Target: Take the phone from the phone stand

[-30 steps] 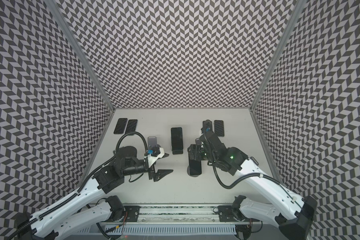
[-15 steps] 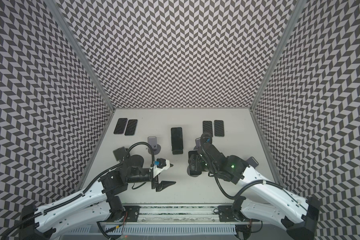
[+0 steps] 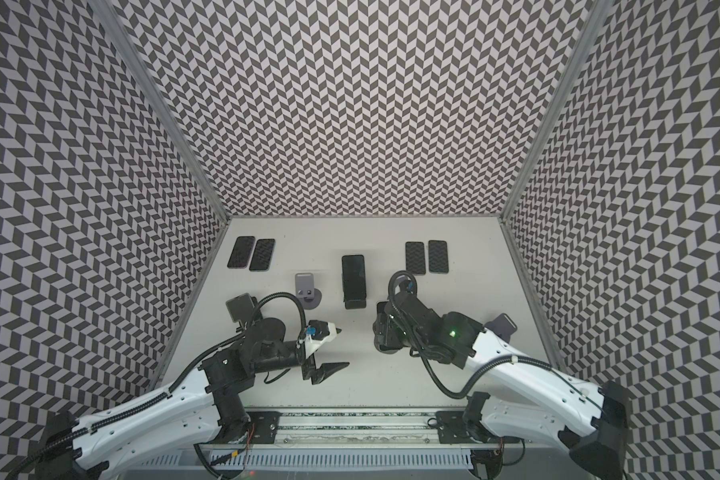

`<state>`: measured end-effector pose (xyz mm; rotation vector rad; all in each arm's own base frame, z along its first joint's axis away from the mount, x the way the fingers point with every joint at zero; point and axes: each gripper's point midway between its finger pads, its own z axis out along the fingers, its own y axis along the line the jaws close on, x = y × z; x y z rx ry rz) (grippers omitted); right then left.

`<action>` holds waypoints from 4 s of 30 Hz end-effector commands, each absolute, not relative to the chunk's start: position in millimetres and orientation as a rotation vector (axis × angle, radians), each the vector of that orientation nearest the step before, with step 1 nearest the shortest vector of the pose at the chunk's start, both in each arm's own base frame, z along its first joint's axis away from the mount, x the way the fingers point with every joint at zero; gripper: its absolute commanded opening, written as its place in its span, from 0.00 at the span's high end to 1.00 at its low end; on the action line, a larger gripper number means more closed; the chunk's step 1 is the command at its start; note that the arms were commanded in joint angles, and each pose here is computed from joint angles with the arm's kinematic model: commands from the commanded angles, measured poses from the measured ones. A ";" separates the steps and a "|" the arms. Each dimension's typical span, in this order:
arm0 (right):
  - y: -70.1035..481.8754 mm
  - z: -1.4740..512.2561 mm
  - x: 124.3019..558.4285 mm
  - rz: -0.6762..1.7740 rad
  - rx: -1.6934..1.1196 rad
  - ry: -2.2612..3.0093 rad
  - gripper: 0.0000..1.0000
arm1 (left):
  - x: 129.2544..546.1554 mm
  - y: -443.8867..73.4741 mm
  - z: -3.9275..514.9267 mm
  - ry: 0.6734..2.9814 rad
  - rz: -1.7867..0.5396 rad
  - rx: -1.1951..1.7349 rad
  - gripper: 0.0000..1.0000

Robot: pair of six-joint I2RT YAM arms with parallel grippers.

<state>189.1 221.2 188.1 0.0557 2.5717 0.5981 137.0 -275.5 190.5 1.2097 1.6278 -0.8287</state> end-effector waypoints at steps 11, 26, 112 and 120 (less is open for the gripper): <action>222.9 191.6 206.6 0.547 0.081 2.491 0.15 | 147.1 -271.2 191.3 1.657 -0.826 1.085 0.14; 226.5 170.6 212.0 0.474 0.038 2.515 0.12 | 151.1 -280.5 176.5 1.703 -0.842 1.097 0.14; 230.8 108.4 250.7 0.217 -0.068 2.594 0.18 | 168.1 -326.6 129.3 1.754 -0.843 1.256 0.13; 228.6 106.4 253.4 0.189 -0.049 2.604 0.19 | 166.8 -324.6 129.1 1.745 -0.826 1.281 0.12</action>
